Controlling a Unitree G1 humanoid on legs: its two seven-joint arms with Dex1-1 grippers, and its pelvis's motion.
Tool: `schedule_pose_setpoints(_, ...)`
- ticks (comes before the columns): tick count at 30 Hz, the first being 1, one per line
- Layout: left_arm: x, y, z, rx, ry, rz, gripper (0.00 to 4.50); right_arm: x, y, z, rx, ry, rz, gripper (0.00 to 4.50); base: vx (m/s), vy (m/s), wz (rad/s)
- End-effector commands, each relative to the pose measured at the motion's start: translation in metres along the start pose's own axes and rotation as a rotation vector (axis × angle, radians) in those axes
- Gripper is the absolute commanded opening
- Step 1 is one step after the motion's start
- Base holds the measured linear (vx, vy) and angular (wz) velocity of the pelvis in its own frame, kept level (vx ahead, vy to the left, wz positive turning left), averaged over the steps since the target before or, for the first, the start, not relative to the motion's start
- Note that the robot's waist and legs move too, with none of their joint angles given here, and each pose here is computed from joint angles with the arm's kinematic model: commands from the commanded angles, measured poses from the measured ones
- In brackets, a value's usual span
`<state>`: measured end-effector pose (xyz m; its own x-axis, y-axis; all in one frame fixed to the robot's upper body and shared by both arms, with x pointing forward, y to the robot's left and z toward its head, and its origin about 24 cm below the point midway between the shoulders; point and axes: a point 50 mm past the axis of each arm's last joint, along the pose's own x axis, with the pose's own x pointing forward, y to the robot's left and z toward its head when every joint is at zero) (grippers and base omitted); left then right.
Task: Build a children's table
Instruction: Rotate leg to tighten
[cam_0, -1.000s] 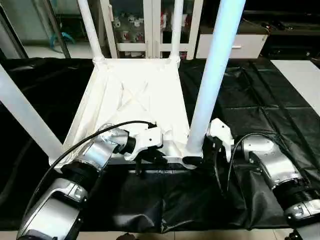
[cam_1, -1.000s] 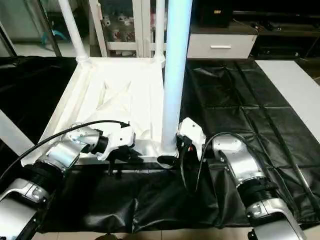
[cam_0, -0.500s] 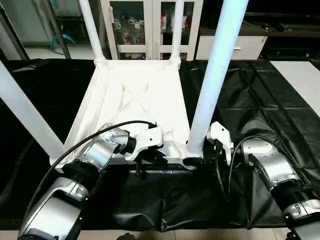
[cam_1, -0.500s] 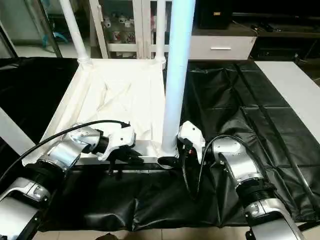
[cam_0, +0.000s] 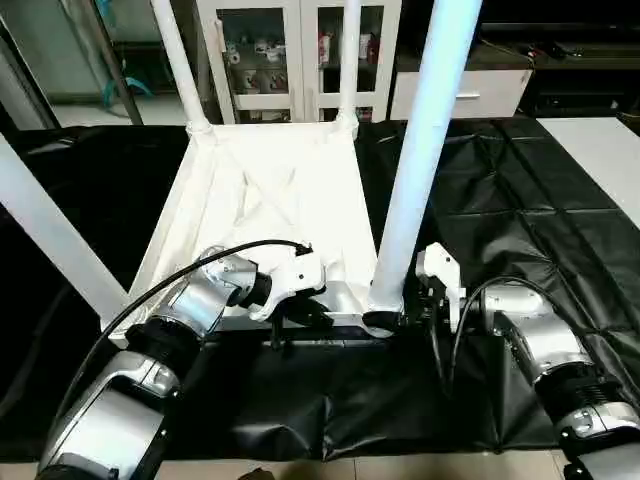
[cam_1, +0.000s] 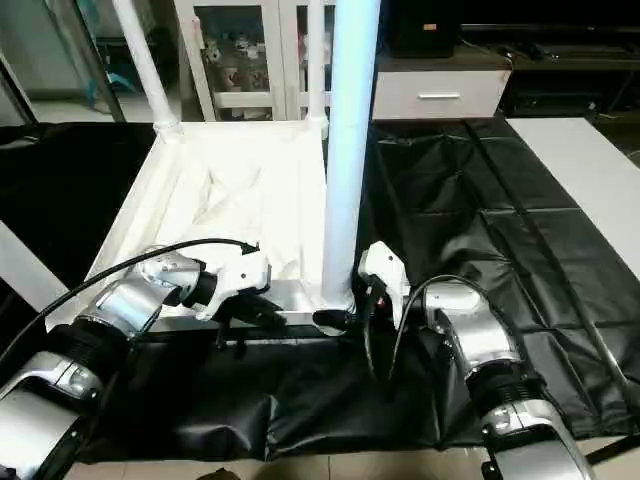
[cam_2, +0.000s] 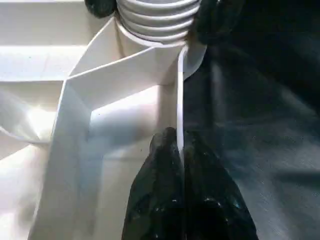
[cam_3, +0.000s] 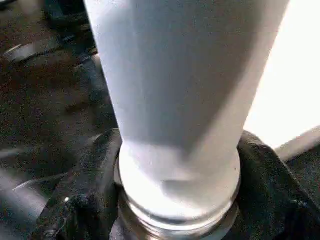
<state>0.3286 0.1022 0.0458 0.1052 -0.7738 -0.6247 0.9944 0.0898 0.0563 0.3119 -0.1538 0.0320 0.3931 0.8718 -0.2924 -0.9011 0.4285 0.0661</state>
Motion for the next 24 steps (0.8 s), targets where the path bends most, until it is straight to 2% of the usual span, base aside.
schedule_pose_setpoints(1, 0.023, -0.006, -0.007, -0.072, 0.035, 0.029, 0.0, 0.017, -0.007, 0.001, 0.074, -0.045, -0.175, 2.73, 0.0, 0.0, 0.0)
schedule_pose_setpoints(2, 0.023, -0.006, -0.007, -0.072, 0.035, 0.029, 0.0, 0.017, -0.007, 0.001, 0.074, -0.045, -0.175, 2.73, 0.0, 0.0, 0.0)
schedule_pose_setpoints(3, 0.029, -0.001, 0.0, -0.107, 0.014, 0.11, 0.0, 0.027, -0.009, -0.005, 0.146, -0.056, -0.313, 2.73, 0.0, 0.0, 0.0)
schedule_pose_setpoints(5, 0.036, 0.007, 0.009, -0.146, 0.0, 0.223, 0.0, 0.038, -0.011, -0.011, 0.209, -0.051, -0.479, 2.73, 0.0, 0.0, 0.0)
schedule_pose_setpoints(8, 0.04, 0.011, 0.013, -0.165, 0.008, 0.288, 0.0, 0.044, -0.011, -0.013, 0.233, -0.042, -0.558, 2.73, 0.0, 0.0, 0.0)
schedule_pose_setpoints(12, 0.042, 0.024, 0.023, -0.179, 0.019, 0.493, 0.0, 0.055, -0.017, -0.007, 0.282, -0.026, -0.783, 2.72, 0.0, 0.0, 0.0)
schedule_pose_setpoints(15, 0.043, 0.027, 0.026, -0.17, 0.025, 0.544, 0.0, 0.058, -0.02, -0.004, 0.284, -0.014, -0.872, 2.72, 0.0, 0.0, 0.0)
schedule_pose_setpoints(17, 0.044, 0.028, 0.028, -0.164, 0.012, 0.566, 0.0, 0.062, -0.022, 0.003, 0.278, -0.024, -0.959, 2.72, 0.0, 0.0, 0.0)
schedule_pose_setpoints(18, 0.044, 0.028, 0.028, -0.164, 0.012, 0.566, 0.0, 0.062, -0.022, 0.003, 0.278, -0.024, -0.959, 2.72, 0.0, 0.0, 0.0)
schedule_pose_setpoints(19, 0.043, 0.029, 0.028, -0.165, 0.009, 0.567, 0.0, 0.068, -0.021, 0.013, 0.299, -0.094, -0.947, 2.72, 0.0, 0.0, 0.0)
schedule_pose_setpoints(20, 0.043, 0.029, 0.028, -0.17, 0.006, 0.565, 0.0, 0.07, -0.02, 0.015, 0.306, -0.118, -0.935, 2.72, 0.0, 0.0, 0.0)
schedule_pose_setpoints(24, 0.042, 0.029, 0.027, -0.174, 0.003, 0.554, 0.0, 0.069, -0.021, 0.02, 0.282, -0.145, -0.892, 2.72, 0.0, 0.0, 0.0)
